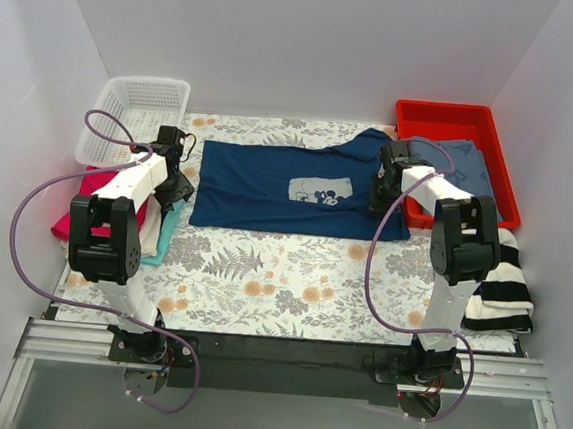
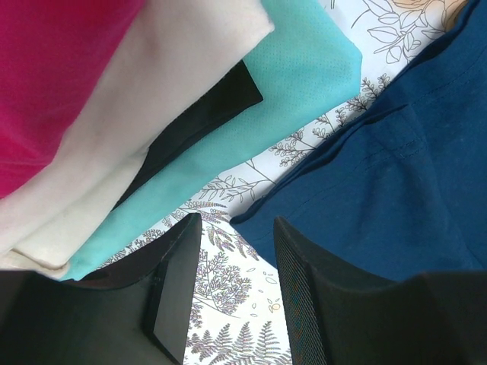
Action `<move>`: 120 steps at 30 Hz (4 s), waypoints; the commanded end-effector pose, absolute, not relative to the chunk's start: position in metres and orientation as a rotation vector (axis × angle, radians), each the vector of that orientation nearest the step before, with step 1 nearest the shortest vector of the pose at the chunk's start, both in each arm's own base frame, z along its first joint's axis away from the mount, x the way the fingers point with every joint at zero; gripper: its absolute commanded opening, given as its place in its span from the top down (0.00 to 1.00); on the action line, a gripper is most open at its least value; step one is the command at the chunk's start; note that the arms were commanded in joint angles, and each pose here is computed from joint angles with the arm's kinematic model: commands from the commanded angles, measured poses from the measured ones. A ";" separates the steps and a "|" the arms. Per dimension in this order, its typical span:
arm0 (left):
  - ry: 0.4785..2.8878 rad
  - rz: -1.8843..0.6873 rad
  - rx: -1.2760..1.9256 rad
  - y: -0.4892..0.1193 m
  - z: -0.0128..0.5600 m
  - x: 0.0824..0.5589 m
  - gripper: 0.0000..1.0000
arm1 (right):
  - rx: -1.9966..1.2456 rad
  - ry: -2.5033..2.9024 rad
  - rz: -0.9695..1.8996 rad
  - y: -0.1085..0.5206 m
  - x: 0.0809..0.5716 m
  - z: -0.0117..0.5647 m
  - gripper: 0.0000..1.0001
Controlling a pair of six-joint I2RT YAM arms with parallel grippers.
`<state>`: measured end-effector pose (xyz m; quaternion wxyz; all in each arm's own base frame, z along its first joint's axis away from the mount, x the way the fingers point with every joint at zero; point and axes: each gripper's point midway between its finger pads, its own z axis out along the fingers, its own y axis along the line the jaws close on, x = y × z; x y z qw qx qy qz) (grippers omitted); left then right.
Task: Fold and stack the t-shirts
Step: Fold the flattened tshirt in 1/3 of the way
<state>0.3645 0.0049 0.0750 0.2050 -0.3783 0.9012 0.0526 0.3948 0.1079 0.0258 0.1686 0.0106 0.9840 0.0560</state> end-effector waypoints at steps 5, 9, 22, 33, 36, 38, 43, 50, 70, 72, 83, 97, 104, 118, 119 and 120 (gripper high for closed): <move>2.482 0.171 -1.048 0.011 0.081 0.365 0.59 | -0.012 2.663 0.227 0.123 0.433 0.067 0.99; 2.477 0.170 -1.047 0.012 0.082 0.367 0.59 | -0.023 2.617 0.240 0.129 0.456 0.078 0.99; 2.472 0.173 -1.033 0.012 0.085 0.379 0.60 | -0.084 2.510 0.353 0.164 0.517 0.094 0.99; 2.480 0.193 -1.031 0.014 0.082 0.378 0.60 | -0.054 2.538 0.238 0.147 0.507 0.094 0.73; 2.486 0.195 -1.032 0.014 0.079 0.376 0.60 | -0.042 2.575 0.181 0.137 0.495 0.085 0.70; 2.491 0.193 -1.032 0.013 0.077 0.376 0.60 | -0.039 2.594 0.147 0.132 0.490 0.078 0.70; 2.509 0.188 -1.032 0.011 0.070 0.374 0.60 | -0.037 2.606 0.090 0.125 0.488 0.073 0.67; 2.516 0.190 -1.025 0.011 0.066 0.374 0.60 | -0.038 2.653 0.069 0.123 0.484 0.061 0.66; 2.511 0.188 -1.008 0.012 0.066 0.383 0.60 | -0.036 2.651 0.081 0.131 0.479 0.070 0.99; 2.513 0.189 -1.008 0.012 0.065 0.383 0.61 | -0.043 2.633 0.090 0.135 0.481 0.078 0.99; 2.511 0.193 -1.004 0.012 0.064 0.382 0.61 | -0.058 2.566 0.081 0.144 0.491 0.104 0.99; 2.517 0.196 -0.991 0.013 0.062 0.385 0.61 | -0.031 2.601 -0.084 0.118 0.476 0.103 0.58; 2.522 0.197 -0.987 0.012 0.061 0.385 0.61 | -0.012 2.651 -0.080 0.118 0.466 0.088 0.56; 2.521 0.203 -0.988 0.014 0.061 0.386 0.61 | 0.001 2.736 -0.073 0.121 0.455 0.056 0.55; 2.524 0.204 -0.988 0.014 0.060 0.385 0.61 | 0.000 2.743 -0.074 0.121 0.456 0.053 0.58; 2.522 0.205 -0.988 0.014 0.060 0.386 0.61 | 0.002 2.737 -0.070 0.122 0.458 0.054 0.64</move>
